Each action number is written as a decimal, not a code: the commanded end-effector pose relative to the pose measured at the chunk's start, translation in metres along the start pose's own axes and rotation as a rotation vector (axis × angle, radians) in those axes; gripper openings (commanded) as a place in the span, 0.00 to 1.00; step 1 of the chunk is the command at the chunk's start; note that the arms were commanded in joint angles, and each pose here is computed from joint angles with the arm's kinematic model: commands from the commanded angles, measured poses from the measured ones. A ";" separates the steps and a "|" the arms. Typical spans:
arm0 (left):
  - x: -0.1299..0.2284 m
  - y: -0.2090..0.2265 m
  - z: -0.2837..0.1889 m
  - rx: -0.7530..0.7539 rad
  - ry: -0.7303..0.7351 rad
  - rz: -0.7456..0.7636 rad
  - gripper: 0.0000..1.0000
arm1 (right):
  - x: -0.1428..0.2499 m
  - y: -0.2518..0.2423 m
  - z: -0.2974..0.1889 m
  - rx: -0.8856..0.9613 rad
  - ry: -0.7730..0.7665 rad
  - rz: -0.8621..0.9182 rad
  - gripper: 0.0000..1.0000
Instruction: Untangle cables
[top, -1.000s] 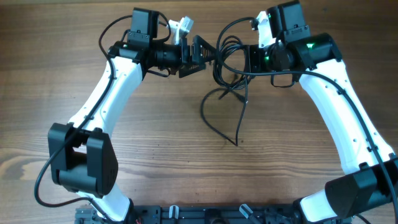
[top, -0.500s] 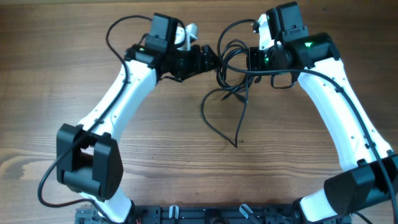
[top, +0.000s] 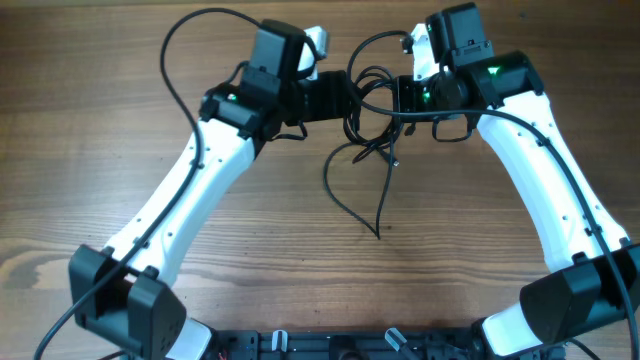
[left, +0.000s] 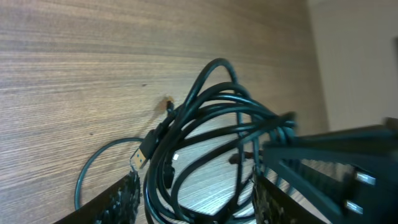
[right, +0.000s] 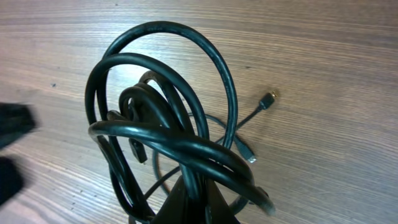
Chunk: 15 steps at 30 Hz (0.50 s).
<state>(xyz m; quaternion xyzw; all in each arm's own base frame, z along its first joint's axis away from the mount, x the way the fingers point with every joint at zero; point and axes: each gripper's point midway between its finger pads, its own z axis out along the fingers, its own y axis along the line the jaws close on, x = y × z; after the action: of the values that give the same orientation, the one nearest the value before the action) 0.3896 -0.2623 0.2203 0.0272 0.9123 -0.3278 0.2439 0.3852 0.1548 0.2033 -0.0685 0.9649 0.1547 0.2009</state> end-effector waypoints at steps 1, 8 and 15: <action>0.001 0.012 0.014 -0.084 -0.016 -0.017 0.58 | 0.000 0.008 0.002 -0.056 0.009 0.007 0.04; -0.002 0.004 0.018 -0.091 -0.049 0.010 0.58 | 0.000 0.014 0.001 -0.089 0.014 0.006 0.04; 0.003 0.010 0.031 -0.117 -0.036 -0.010 0.58 | 0.000 0.014 0.001 -0.089 0.013 0.006 0.04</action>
<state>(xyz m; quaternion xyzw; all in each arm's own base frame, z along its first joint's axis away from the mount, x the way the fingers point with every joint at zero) 0.3970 -0.2739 0.2052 0.0173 0.9195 -0.2906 0.2641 0.3812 0.1645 0.2057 -0.0756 0.9609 0.1838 0.1930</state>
